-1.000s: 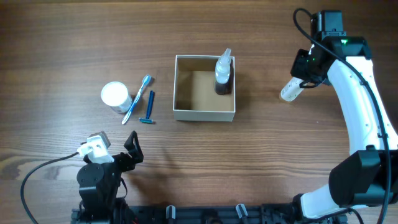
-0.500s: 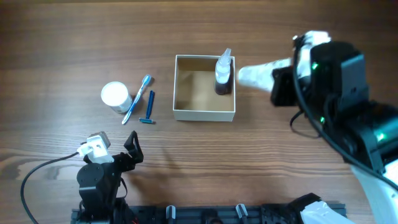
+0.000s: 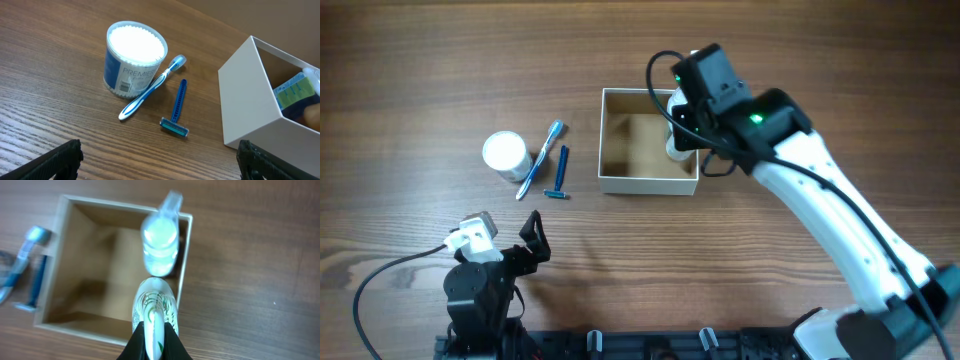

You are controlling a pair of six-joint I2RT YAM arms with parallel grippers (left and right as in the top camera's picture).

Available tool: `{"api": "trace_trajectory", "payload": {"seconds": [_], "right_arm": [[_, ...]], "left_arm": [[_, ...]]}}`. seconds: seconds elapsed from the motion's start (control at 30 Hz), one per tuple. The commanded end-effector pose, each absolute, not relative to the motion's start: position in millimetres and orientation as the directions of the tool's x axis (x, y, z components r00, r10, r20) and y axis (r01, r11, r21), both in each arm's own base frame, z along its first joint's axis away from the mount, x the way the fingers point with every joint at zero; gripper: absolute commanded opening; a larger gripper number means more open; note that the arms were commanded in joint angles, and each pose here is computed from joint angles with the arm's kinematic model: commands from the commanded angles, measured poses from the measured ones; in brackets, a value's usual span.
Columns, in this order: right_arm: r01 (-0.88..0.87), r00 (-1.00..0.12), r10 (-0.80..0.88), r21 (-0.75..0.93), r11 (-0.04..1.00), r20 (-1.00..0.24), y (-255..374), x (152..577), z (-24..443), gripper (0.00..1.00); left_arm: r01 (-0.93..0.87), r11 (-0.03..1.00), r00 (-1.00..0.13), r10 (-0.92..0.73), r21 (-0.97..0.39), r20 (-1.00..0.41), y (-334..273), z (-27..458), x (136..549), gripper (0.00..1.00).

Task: Pack container
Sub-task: 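Grasp the white lotion bottle and place it in the box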

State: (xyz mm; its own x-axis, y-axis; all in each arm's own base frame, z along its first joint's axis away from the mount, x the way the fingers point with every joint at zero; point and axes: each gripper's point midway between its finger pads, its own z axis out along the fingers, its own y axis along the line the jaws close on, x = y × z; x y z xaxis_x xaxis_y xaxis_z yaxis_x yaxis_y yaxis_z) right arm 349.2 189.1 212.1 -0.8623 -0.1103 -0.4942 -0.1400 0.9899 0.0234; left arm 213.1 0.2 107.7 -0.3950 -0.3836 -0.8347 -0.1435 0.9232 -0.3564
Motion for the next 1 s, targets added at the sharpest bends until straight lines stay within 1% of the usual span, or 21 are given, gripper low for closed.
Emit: {"api": "trace_trajectory", "payload": {"seconds": [0.0, 0.07, 0.1, 0.13, 0.17, 0.2, 0.3, 0.37, 0.47, 0.5, 0.53, 0.57, 0.63, 0.73, 0.83, 0.97], "right_arm": [[-0.097, -0.889, -0.106, -0.042, 0.994, -0.445, 186, 359, 183, 0.04], [-0.093, -0.901, -0.107, -0.054, 0.994, -0.420, 187, 360, 171, 0.04], [-0.093, -0.909, -0.108, -0.057, 0.994, -0.402, 188, 361, 163, 0.15], [-0.085, -0.912, -0.099, -0.055, 0.995, -0.397, 189, 361, 161, 0.49], [-0.082, -0.909, -0.095, -0.050, 0.995, -0.406, 190, 363, 162, 0.69], [-0.083, -0.901, -0.092, -0.040, 0.996, -0.423, 191, 365, 168, 0.73], [-0.080, -0.860, -0.067, 0.005, 0.997, -0.505, 193, 369, 206, 0.75], [-0.106, -0.806, -0.060, 0.044, 0.993, -0.589, 193, 369, 247, 0.76], [-0.103, -0.716, -0.017, 0.082, 0.991, -0.698, 176, 359, 305, 0.89], [-0.087, -0.699, 0.006, 0.093, 0.992, -0.715, 165, 356, 316, 0.91], [-0.028, -0.684, 0.068, 0.119, 0.992, -0.727, 142, 351, 329, 0.93], [0.041, -0.678, 0.133, 0.143, 0.989, -0.723, 121, 349, 334, 0.93], [0.176, -0.666, 0.250, 0.177, 0.968, -0.703, 80, 348, 335, 0.99], [0.320, -0.645, 0.398, 0.242, 0.916, -0.653, 29, 353, 328, 1.00], [0.391, -0.628, 0.497, 0.310, 0.867, -0.599, -5, 359, 321, 1.00], [0.408, -0.620, 0.509, 0.309, 0.859, -0.597, -12, 358, 321, 1.00]], "left_arm": [[-0.136, 0.923, -0.389, -0.383, -0.359, -0.838, 0, 109, 214, 1.00], [-0.136, 0.923, -0.389, -0.383, -0.359, -0.838, 0, 109, 214, 1.00], [-0.136, 0.923, -0.389, -0.383, -0.359, -0.838, 0, 109, 214, 1.00], [-0.136, 0.923, -0.389, -0.383, -0.359, -0.838, 0, 109, 214, 1.00], [-0.136, 0.923, -0.389, -0.383, -0.359, -0.838, 0, 109, 214, 1.00], [-0.136, 0.923, -0.389, -0.383, -0.359, -0.838, 0, 109, 214, 1.00], [-0.136, 0.923, -0.389, -0.383, -0.359, -0.838, 0, 109, 214, 1.00], [-0.136, 0.923, -0.389, -0.383, -0.359, -0.838, 0, 109, 214, 1.00], [-0.136, 0.923, -0.389, -0.383, -0.359, -0.838, 0, 109, 214, 1.00], [-0.137, 0.923, -0.389, -0.383, -0.359, -0.838, 0, 109, 214, 1.00], [-0.136, 0.923, -0.389, -0.383, -0.359, -0.838, 0, 109, 214, 1.00], [-0.136, 0.923, -0.389, -0.383, -0.359, -0.838, 0, 109, 214, 1.00], [-0.136, 0.923, -0.389, -0.383, -0.359, -0.838, 0, 109, 214, 1.00], [-0.137, 0.923, -0.389, -0.383, -0.359, -0.838, 0, 109, 214, 1.00], [-0.136, 0.923, -0.389, -0.383, -0.359, -0.838, 0, 109, 214, 1.00], [-0.130, 0.924, -0.375, -0.383, -0.361, -0.845, 0, 113, 215, 1.00]]}}
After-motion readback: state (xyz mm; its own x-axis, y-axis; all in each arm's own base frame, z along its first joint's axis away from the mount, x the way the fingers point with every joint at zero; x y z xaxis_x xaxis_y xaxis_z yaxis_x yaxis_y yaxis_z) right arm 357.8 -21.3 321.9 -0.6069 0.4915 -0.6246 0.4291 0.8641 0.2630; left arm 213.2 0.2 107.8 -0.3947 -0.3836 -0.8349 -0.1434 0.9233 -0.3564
